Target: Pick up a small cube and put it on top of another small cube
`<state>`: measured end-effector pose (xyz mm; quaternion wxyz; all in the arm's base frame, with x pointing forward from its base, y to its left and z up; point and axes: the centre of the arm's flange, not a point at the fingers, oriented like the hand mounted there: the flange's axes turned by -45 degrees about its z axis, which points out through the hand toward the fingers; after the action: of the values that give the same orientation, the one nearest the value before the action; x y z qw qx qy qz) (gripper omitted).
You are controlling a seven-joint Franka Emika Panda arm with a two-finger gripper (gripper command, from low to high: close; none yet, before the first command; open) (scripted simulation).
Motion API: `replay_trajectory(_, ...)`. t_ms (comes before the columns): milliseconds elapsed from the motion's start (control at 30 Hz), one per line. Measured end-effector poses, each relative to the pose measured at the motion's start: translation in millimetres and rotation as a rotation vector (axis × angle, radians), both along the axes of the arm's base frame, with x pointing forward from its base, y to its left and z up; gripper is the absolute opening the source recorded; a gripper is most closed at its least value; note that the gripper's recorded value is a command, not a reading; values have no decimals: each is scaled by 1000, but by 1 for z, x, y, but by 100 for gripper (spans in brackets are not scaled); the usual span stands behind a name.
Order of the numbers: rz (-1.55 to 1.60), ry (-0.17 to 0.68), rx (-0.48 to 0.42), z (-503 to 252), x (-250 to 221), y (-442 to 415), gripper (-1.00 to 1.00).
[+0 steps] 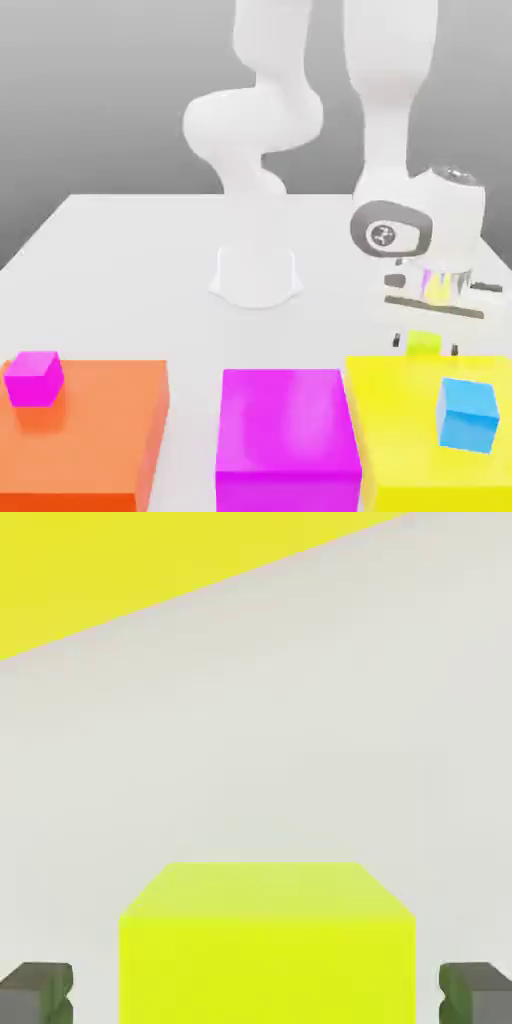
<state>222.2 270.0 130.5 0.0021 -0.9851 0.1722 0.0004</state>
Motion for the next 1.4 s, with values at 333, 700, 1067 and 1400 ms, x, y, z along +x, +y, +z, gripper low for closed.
replay_trajectory(333, -3, -2, 7, 33, 2, 4, -100)
replay_trajectory(700, 189, -2, -95, 82, 12, 52, -100)
replay_trajectory(1067, 113, -36, -292, 139, 191, 20, -100)
replay_trajectory(1400, -274, 42, -215, 165, 318, -191, -100)
